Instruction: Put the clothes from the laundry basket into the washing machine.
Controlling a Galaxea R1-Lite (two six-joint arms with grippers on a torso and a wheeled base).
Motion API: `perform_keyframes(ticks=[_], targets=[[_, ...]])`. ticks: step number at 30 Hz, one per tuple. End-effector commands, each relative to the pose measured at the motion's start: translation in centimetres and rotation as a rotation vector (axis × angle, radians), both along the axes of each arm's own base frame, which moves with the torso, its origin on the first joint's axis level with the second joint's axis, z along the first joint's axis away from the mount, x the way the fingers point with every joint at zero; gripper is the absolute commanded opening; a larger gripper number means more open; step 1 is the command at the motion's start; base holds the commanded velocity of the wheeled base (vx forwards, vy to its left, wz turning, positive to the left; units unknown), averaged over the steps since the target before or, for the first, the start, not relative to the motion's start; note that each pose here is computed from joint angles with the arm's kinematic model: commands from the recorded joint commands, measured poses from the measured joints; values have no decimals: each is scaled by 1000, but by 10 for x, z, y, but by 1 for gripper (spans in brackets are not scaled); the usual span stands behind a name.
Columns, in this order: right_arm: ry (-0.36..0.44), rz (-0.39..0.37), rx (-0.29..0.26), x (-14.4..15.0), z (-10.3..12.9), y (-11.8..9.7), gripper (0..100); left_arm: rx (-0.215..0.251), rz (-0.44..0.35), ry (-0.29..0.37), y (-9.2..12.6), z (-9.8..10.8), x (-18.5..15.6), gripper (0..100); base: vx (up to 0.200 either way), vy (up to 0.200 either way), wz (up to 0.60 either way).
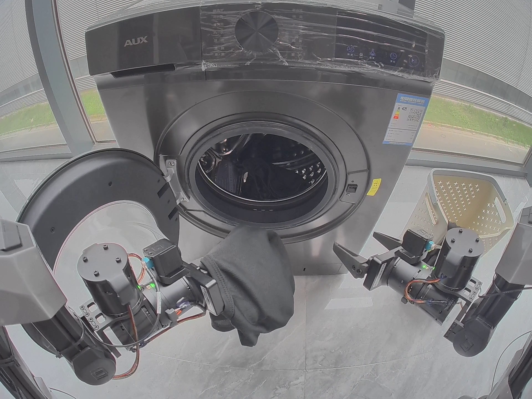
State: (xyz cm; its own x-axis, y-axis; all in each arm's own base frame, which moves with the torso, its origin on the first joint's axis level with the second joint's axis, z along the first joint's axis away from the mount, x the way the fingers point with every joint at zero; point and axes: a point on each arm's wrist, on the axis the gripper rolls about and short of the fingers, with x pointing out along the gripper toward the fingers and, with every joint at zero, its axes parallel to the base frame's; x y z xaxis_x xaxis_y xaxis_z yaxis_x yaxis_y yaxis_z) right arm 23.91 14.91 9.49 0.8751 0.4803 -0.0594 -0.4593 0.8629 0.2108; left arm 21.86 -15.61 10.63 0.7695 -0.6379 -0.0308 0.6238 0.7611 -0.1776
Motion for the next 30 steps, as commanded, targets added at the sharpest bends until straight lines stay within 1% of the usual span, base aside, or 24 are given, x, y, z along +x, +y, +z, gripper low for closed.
perform_keyframes(ticks=[1,4,14,16,21,22,28,30], targets=[[7,9,-4,-1,-2,3,100,22,2,29,-3,-10,4,0,200,0,0],[8,10,-5,-1,-3,3,100,20,5,27,-2,-10,4,0,200,0,0],[10,12,-7,-2,-3,3,100,20,22,25,-3,-10,5,0,0,0,0],[16,13,-10,-2,-5,4,100,23,23,28,-3,-11,5,0,200,0,0],[16,16,-10,-3,-5,4,100,27,14,31,-5,-12,3,0,0,0,0],[18,19,-12,-3,-5,5,100,30,2,32,-7,-12,0,0,0,0,0],[19,22,-11,-4,-6,6,100,37,-3,41,-9,-15,-1,0,0,0,0],[20,22,-12,-4,-6,6,100,36,-3,40,-9,-15,0,0,200,0,0]])
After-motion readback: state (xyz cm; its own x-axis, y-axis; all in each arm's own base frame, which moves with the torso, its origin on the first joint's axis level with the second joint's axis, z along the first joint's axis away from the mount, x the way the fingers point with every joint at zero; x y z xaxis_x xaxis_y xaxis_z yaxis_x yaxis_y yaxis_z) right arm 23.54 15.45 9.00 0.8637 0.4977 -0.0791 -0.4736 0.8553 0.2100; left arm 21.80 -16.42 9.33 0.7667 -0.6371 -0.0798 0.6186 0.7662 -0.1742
